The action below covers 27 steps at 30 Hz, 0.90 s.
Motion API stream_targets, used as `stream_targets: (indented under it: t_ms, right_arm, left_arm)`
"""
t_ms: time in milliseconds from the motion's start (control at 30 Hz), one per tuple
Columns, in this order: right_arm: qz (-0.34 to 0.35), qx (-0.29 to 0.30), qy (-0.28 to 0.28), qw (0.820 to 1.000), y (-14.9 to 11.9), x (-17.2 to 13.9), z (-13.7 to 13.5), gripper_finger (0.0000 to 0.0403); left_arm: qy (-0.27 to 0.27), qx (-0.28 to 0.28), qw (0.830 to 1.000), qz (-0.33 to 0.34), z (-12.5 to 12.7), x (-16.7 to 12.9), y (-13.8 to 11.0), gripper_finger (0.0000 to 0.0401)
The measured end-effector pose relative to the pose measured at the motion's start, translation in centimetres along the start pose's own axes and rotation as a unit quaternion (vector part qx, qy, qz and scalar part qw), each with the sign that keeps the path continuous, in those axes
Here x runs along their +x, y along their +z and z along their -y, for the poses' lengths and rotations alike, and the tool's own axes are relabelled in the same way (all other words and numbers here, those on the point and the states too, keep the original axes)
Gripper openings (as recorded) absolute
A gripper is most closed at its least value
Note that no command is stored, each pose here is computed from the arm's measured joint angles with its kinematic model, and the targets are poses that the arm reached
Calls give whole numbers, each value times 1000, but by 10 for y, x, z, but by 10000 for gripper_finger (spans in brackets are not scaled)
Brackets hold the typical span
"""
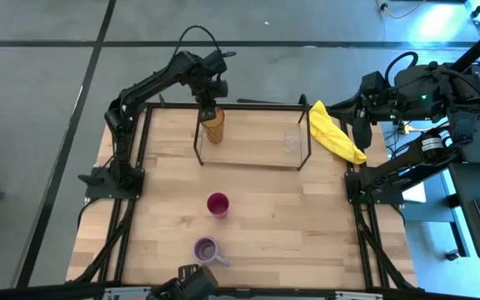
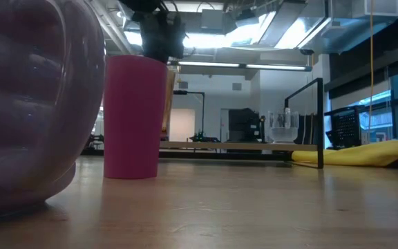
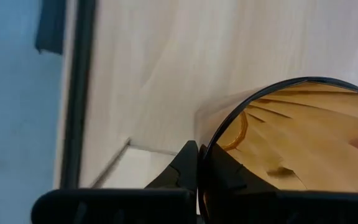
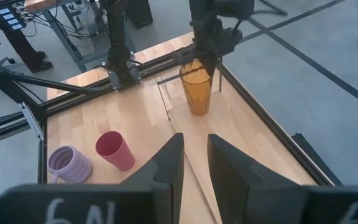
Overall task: Stack small to large cups/mugs on shelf
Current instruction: Put the brown cup on the shelf
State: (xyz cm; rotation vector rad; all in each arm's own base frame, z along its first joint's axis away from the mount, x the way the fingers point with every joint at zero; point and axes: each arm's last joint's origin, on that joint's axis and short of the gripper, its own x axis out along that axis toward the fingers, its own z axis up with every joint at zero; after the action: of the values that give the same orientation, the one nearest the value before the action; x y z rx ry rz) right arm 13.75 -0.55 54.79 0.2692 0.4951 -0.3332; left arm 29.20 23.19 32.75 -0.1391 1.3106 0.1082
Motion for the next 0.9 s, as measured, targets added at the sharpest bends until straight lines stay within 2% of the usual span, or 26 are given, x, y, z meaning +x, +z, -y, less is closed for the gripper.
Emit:
stream_targets:
  t_ms: [233, 900]
  right_arm:
    - [0, 1, 0, 1000, 0, 0, 0, 74]
    - [0, 5, -1, 1000, 0, 0, 0, 74]
  left_arm:
    - [-12, 27, 999, -15, 10, 16, 2, 1]
    - [27, 43, 999, 10, 12, 15, 10, 2]
